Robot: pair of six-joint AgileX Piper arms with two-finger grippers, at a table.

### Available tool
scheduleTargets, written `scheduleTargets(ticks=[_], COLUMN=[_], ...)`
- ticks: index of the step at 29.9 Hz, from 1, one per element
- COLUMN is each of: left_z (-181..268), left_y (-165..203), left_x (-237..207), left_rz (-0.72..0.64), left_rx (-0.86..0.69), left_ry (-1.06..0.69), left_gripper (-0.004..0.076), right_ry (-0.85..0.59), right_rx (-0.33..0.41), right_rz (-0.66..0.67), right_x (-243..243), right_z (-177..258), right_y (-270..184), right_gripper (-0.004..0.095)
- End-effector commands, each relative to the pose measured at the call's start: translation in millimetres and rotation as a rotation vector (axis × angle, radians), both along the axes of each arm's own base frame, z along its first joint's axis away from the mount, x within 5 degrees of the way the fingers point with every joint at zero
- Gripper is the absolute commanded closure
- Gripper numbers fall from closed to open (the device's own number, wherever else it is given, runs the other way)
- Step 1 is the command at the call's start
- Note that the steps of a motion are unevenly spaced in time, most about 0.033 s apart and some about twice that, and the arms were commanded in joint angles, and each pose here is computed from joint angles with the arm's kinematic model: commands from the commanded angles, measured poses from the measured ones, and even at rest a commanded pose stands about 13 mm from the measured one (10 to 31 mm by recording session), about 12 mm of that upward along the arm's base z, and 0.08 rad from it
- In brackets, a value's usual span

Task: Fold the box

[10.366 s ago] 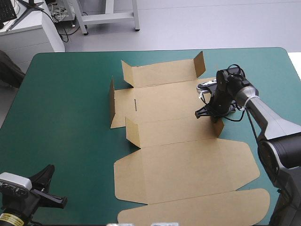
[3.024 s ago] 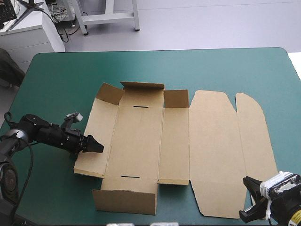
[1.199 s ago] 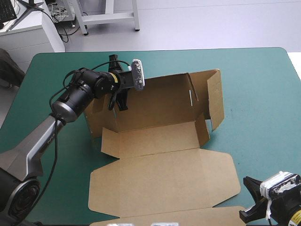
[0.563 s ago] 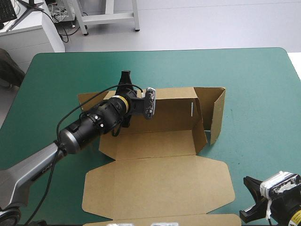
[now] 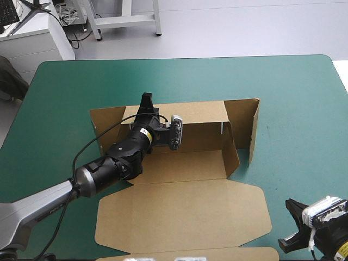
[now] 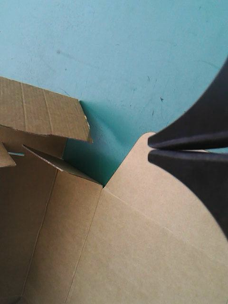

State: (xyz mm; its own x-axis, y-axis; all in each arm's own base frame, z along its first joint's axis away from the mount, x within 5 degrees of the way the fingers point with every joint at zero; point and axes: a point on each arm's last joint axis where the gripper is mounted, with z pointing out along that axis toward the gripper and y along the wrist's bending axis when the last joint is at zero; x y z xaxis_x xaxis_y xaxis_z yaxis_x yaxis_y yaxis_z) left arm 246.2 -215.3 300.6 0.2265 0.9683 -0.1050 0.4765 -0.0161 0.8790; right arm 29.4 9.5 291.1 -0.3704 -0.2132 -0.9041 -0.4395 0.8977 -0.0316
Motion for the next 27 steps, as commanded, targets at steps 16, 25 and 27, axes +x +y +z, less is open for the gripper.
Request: scheduleTargets(ticks=[16,25,27], left_z=[25,26,26], left_y=[6,-3,-4], left_x=[-20,-34,-35], left_rz=[0.022,-0.017,-0.016], left_rx=[-0.118,-0.099,-0.100], left_ry=[-0.003,0.000,0.003], left_gripper=[0.0734,0.0734,0.0734], right_ry=[-0.006,-0.058,-0.052], right_rx=[0.085,0.116,0.100], right_rz=[-0.003,-0.038,-0.043], right_x=[1,7,13], right_z=[10,38,47], right_y=[3,3,6], right_gripper=[0.0408,0.0482,0.0482])
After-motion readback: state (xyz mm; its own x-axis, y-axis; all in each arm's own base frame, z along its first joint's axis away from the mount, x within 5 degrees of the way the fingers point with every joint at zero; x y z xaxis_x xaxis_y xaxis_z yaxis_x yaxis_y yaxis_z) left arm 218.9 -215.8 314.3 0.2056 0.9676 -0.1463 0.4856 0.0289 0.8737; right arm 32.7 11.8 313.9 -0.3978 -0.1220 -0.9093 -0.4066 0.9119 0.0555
